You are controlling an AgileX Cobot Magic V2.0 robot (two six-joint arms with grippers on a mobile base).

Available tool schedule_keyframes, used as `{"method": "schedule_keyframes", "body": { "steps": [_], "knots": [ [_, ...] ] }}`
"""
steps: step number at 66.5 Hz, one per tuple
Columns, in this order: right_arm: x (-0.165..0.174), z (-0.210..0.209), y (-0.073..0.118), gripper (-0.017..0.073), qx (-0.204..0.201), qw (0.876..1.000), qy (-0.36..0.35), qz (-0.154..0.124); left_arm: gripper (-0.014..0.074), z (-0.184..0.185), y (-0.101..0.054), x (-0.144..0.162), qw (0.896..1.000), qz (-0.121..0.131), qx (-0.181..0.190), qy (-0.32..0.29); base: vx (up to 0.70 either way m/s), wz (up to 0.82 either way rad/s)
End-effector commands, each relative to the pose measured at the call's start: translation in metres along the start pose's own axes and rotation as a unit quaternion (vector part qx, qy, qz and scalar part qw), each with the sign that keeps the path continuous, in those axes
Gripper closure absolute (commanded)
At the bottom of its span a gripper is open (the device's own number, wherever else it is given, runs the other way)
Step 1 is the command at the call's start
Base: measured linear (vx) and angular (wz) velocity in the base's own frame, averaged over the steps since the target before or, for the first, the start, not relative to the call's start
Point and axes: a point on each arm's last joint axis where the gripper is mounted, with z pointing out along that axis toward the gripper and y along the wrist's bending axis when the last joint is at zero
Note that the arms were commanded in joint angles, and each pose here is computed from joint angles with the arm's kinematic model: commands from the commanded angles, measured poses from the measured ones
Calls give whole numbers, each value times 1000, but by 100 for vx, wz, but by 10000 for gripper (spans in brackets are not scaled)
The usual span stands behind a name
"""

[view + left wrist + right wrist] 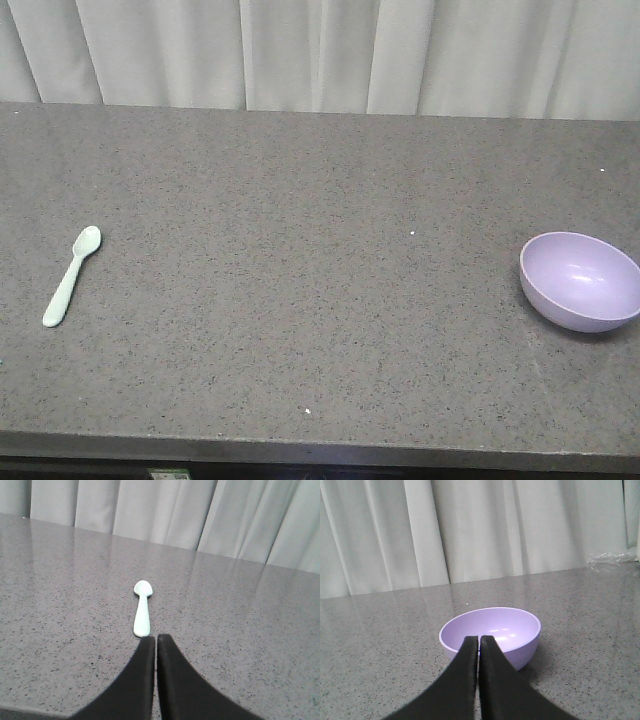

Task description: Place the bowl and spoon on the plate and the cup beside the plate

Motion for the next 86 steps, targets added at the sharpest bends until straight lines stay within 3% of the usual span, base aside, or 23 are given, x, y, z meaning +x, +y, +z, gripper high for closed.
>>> {"method": "schedule_keyframes", "body": {
  "steps": [1,86],
  "knots": [
    [-4,-1,1,564,-5,999,-36,-8,601,0,0,1,1000,-5,5,-30,0,0],
    [-4,-1,1,564,-5,999,-36,-8,601,0,0,1,1000,-5,5,-30,0,0]
  ]
}}
